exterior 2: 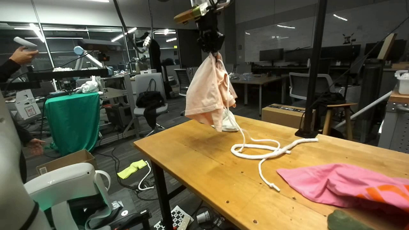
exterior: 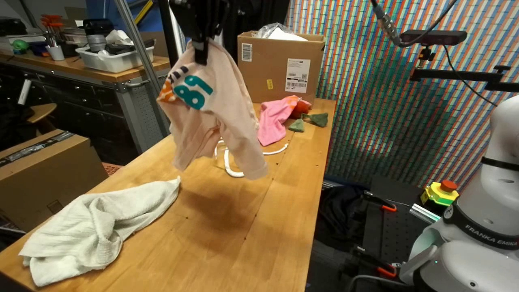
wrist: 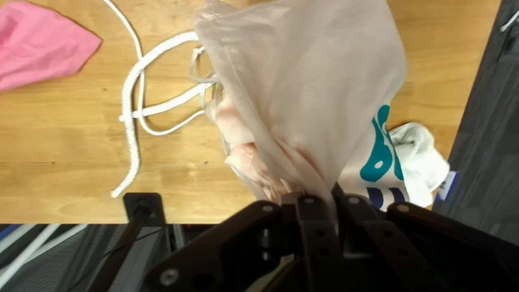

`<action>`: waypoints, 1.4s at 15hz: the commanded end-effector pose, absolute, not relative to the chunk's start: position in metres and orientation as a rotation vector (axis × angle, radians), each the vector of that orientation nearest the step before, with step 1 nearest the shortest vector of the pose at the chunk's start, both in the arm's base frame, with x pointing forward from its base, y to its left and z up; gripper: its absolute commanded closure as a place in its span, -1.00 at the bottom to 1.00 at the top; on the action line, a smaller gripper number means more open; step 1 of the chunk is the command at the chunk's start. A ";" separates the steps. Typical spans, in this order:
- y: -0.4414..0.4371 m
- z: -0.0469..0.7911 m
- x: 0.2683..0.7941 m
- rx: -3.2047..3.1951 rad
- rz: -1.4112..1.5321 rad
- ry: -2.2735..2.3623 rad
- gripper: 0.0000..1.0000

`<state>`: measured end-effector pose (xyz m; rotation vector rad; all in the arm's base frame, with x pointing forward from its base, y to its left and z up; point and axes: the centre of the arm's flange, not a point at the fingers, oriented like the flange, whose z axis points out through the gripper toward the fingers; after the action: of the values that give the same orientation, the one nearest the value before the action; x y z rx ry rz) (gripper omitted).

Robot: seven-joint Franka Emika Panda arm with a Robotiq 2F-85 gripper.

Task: Spread and clothes on the table

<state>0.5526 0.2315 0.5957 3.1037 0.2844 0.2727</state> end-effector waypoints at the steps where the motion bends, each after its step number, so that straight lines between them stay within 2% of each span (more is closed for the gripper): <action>1: 0.249 0.565 0.550 3.157 0.113 0.543 0.89; 12: 0.268 0.461 0.492 2.951 -0.426 1.327 0.89; 16: 0.293 0.439 0.481 3.013 -0.403 1.356 0.89; 21: 0.306 0.432 0.504 3.313 -0.250 1.071 0.89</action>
<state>0.4926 0.3027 0.4334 3.1671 1.2351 -0.3353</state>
